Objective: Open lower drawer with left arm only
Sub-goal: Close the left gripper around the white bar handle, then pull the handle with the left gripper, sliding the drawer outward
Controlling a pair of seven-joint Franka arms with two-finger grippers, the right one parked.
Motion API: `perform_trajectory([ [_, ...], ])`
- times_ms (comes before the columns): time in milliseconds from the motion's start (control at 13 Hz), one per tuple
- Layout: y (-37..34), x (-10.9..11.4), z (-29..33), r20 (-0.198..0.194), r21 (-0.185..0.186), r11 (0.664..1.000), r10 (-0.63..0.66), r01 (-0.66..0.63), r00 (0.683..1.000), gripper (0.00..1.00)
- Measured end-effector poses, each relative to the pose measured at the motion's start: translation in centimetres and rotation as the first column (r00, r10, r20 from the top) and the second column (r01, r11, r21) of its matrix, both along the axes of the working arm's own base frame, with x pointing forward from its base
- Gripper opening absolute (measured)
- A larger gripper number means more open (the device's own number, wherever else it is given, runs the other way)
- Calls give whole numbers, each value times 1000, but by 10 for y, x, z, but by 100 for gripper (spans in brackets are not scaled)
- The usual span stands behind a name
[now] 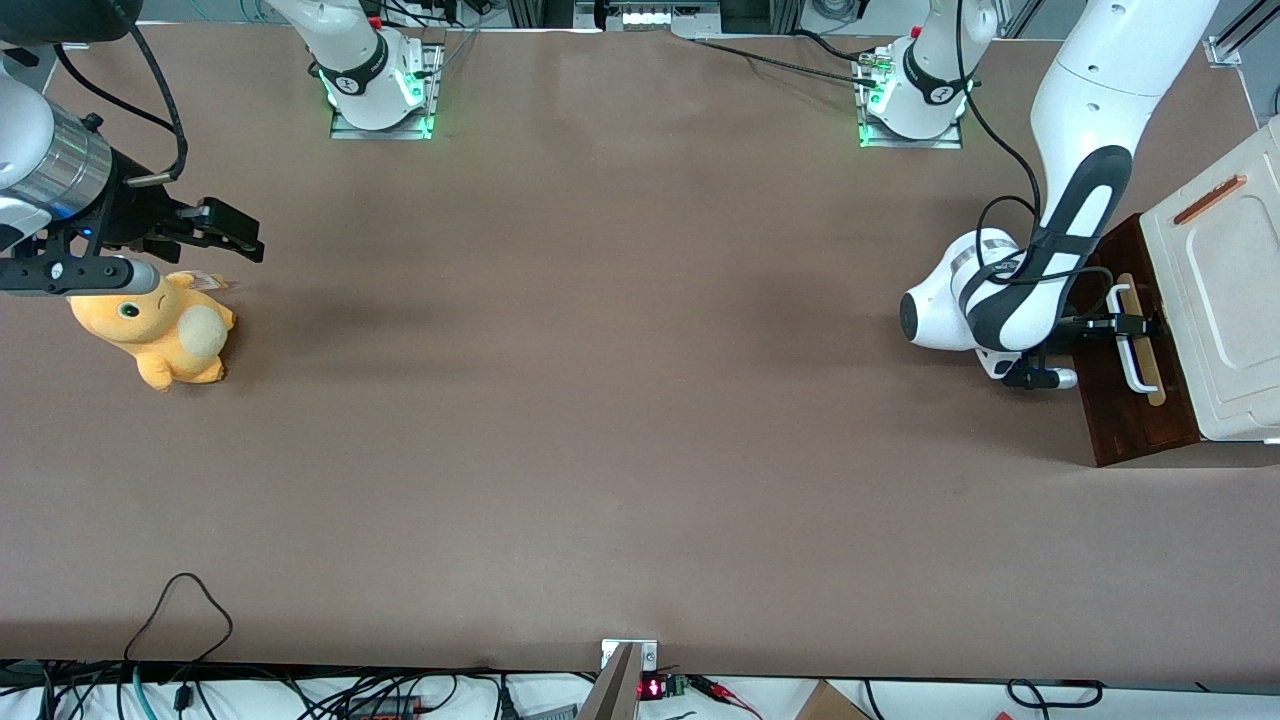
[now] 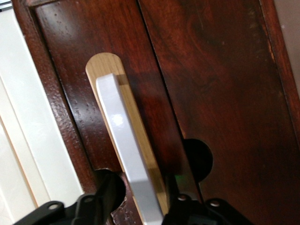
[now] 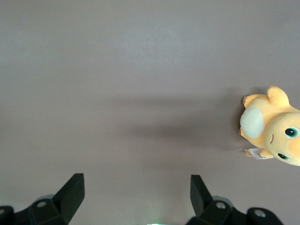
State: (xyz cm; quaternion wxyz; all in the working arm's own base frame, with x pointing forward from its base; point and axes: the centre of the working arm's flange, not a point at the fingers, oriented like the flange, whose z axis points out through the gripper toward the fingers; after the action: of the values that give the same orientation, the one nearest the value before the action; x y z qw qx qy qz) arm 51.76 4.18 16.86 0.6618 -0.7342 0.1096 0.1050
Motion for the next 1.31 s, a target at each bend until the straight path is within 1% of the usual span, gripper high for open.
perform_trajectory([
  [77,-1,0,0,7,10,1000,-3,3,1000,34],
  [308,0,0,-1,32,28,1000,-6,5,999,29],
  [1000,-3,-1,-2,40,27,1000,-11,10,999,28],
  [1308,-13,-1,-2,41,21,1000,-23,22,999,28],
])
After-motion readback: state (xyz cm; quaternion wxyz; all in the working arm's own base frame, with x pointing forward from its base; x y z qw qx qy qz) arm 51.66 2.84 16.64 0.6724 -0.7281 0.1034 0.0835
